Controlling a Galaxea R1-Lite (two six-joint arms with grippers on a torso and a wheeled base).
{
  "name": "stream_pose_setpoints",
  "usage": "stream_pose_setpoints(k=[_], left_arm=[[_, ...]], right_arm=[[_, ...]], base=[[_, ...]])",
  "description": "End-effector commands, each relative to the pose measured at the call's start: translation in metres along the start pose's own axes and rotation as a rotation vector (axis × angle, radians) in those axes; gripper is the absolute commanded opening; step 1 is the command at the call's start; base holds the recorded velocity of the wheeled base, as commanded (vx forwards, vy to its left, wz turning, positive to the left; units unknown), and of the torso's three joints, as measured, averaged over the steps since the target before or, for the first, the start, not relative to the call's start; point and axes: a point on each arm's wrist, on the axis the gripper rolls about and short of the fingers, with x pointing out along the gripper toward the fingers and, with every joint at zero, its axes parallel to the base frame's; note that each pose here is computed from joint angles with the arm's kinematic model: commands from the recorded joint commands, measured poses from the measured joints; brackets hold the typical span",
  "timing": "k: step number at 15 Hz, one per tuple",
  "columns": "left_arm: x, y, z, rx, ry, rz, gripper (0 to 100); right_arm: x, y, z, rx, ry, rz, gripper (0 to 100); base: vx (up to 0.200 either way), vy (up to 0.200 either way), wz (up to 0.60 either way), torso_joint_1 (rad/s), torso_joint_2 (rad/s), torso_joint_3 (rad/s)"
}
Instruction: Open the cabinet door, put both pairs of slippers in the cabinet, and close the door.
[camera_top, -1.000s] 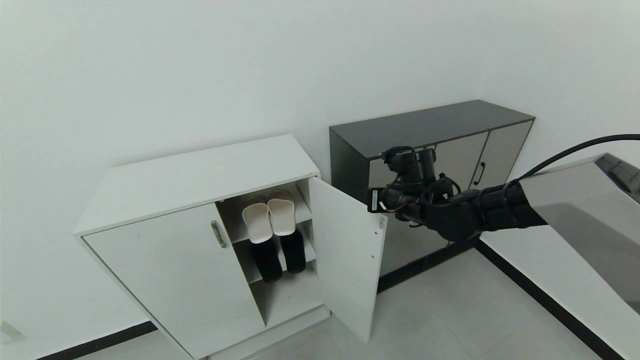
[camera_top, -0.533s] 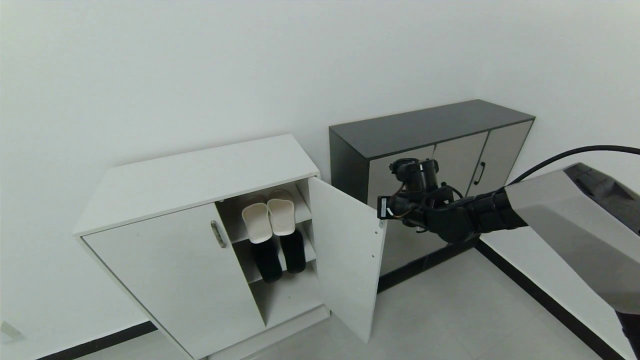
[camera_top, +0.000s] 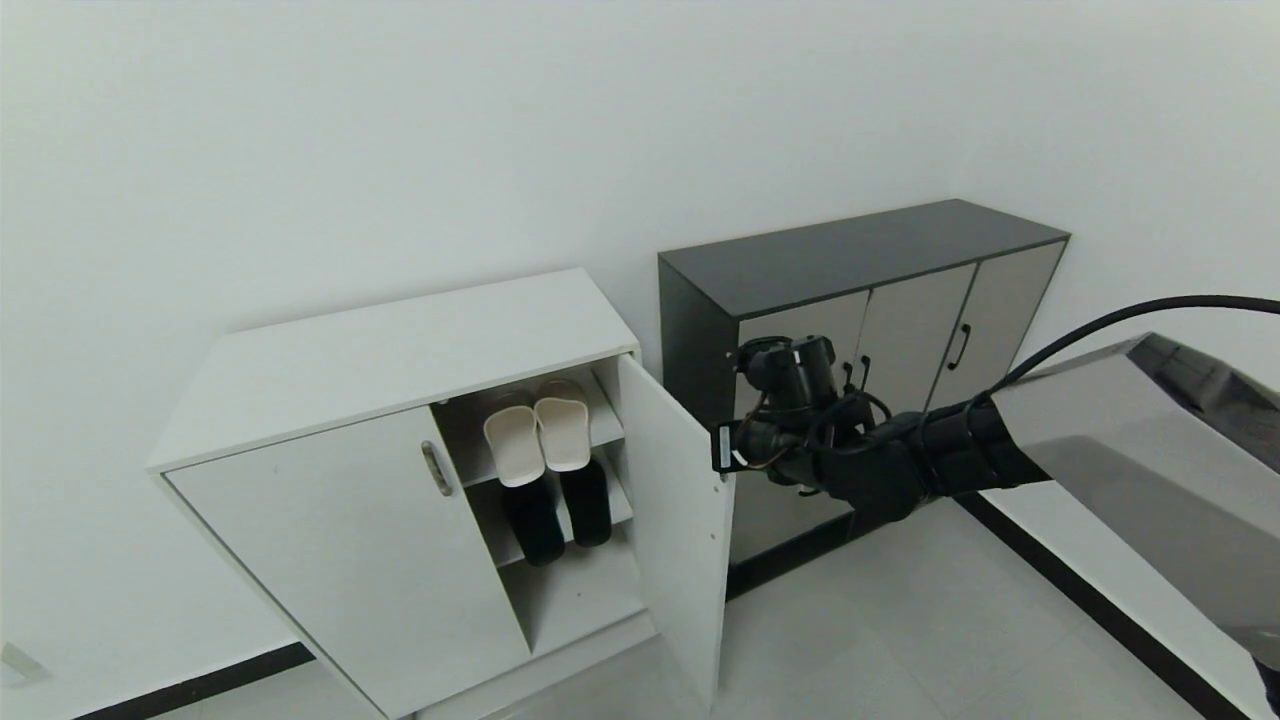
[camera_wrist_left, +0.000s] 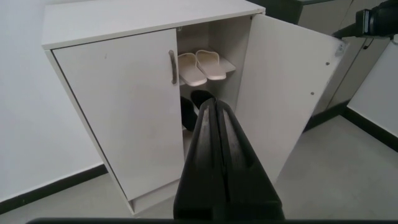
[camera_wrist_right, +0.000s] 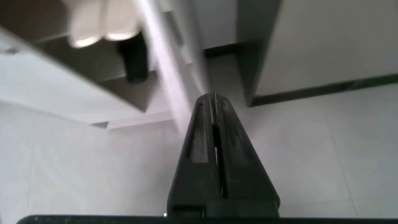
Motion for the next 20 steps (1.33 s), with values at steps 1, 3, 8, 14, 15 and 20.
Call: stream_pose_setpoints(k=[1,3,8,14,15,20], left_arm=[[0.000,0.000,0.000,-0.001,0.001,0.000,0],[0.000,0.000,0.000,-0.001,0.001,0.000,0],[0.000,0.000,0.000,-0.003,0.001,0.000,0],[0.000,0.000,0.000,-0.003,0.001,0.002,0],[0.000,0.000,0.000,-0.003,0.001,0.000,0],[0.000,0.000,0.000,-0.003,0.001,0.000,0]], right_arm=[[-0.020,0.023,0.001,-0.017,-0.003,0.054,0],[-0.035,0.044,-0.003,-0.009,0.010,0.106,0],[-0.061,0.064,0.003,-0.007,-0.007,0.166,0],[-0.084,0.055,0.009,-0.028,-0.024,0.160,0],[-0.085,0.054,0.009,-0.034,-0.023,0.155,0],[-0.090,0.053,0.011,-0.046,-0.032,0.155,0]], base=[[0.000,0.000,0.00,0.000,0.00,0.000],[0.000,0.000,0.00,0.000,0.00,0.000],[0.000,0.000,0.00,0.000,0.00,0.000],[0.000,0.000,0.00,0.000,0.00,0.000],[0.000,0.000,0.00,0.000,0.00,0.000],[0.000,0.000,0.24,0.000,0.00,0.000]])
